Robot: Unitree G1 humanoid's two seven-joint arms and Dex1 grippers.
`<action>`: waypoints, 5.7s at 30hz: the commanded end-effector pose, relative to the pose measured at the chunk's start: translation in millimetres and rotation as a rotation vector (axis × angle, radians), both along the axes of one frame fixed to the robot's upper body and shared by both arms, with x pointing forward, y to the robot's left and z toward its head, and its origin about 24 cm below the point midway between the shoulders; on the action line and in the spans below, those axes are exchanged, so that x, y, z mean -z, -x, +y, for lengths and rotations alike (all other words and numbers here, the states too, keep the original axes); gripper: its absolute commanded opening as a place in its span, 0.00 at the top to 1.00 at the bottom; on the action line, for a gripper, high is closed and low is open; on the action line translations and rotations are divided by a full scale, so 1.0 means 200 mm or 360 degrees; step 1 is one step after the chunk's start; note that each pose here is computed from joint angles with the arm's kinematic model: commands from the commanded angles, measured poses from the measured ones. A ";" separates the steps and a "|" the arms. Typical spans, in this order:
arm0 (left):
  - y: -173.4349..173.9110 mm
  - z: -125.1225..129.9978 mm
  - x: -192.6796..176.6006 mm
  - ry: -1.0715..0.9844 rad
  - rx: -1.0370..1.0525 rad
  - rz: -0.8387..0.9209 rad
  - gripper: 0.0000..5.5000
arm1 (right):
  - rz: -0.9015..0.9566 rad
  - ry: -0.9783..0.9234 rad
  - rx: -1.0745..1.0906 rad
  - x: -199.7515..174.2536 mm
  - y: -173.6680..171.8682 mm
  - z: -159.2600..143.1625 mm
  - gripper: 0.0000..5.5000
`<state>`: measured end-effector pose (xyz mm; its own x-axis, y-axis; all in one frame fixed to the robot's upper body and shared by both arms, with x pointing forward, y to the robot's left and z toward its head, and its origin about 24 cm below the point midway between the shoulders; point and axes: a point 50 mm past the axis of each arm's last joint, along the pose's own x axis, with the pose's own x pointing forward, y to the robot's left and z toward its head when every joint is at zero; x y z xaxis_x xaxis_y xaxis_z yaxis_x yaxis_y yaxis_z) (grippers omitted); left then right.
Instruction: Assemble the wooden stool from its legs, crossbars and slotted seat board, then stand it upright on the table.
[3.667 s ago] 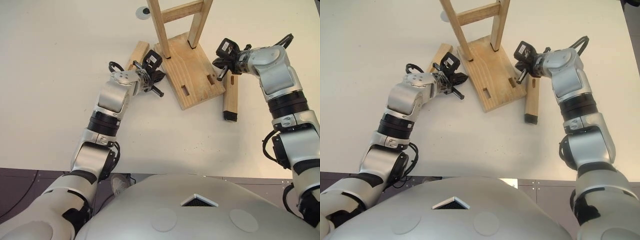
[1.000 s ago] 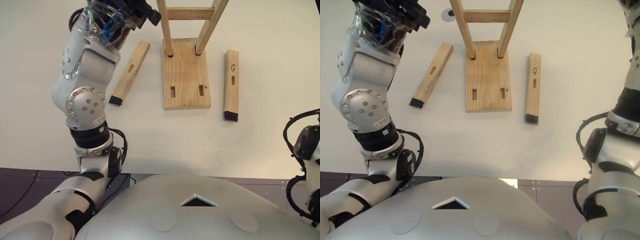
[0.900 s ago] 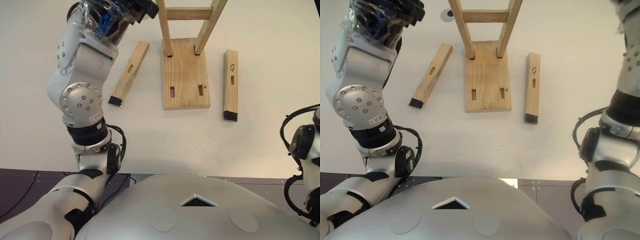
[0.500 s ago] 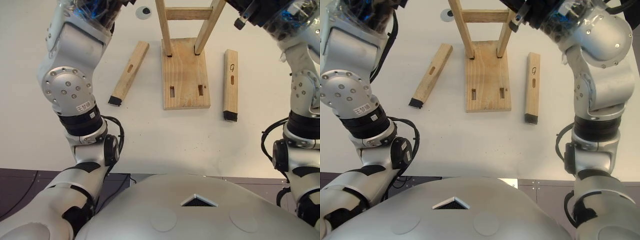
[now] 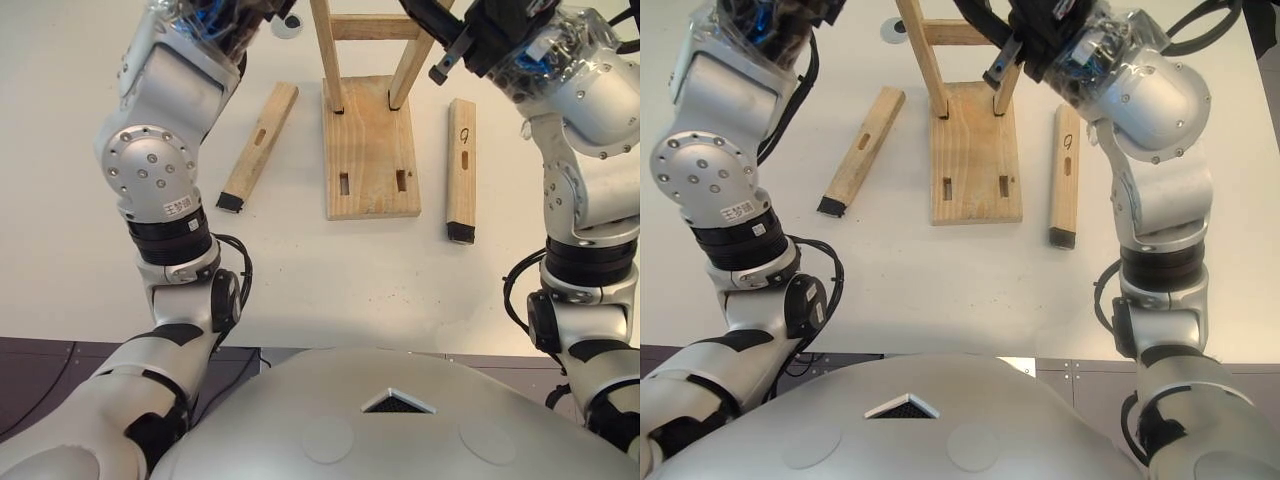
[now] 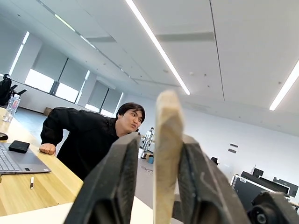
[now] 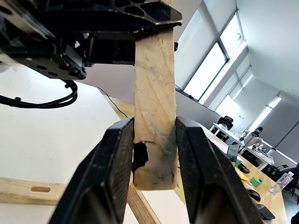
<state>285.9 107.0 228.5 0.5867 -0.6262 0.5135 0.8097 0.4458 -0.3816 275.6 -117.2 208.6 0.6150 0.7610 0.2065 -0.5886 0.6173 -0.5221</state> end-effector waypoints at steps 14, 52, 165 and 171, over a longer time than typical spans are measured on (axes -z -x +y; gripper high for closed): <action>-0.01 0.19 0.01 -0.0067 -0.0234 -0.0025 0.93 | 0.0251 0.0381 -0.0006 0.20 -0.01 -0.03 0.54; 0.10 0.55 1.01 -0.0894 -0.0613 0.0486 0.93 | 0.0551 -0.0546 0.0619 0.08 -0.31 -0.42 1.00; 0.22 0.01 0.35 -0.0369 0.0694 0.0367 0.64 | 0.1663 -0.1236 -0.1527 -0.34 -0.14 -0.39 0.26; 0.23 -0.01 0.37 -0.0360 0.0713 0.0363 0.64 | 0.1690 -0.1185 -0.1449 -0.30 -0.13 -0.38 0.43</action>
<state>236.5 101.0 166.2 0.2524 -0.9260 0.2807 0.8750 0.0946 -0.4747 306.8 -193.0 265.5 0.1659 0.8625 0.4781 -0.7533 -0.2020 0.6259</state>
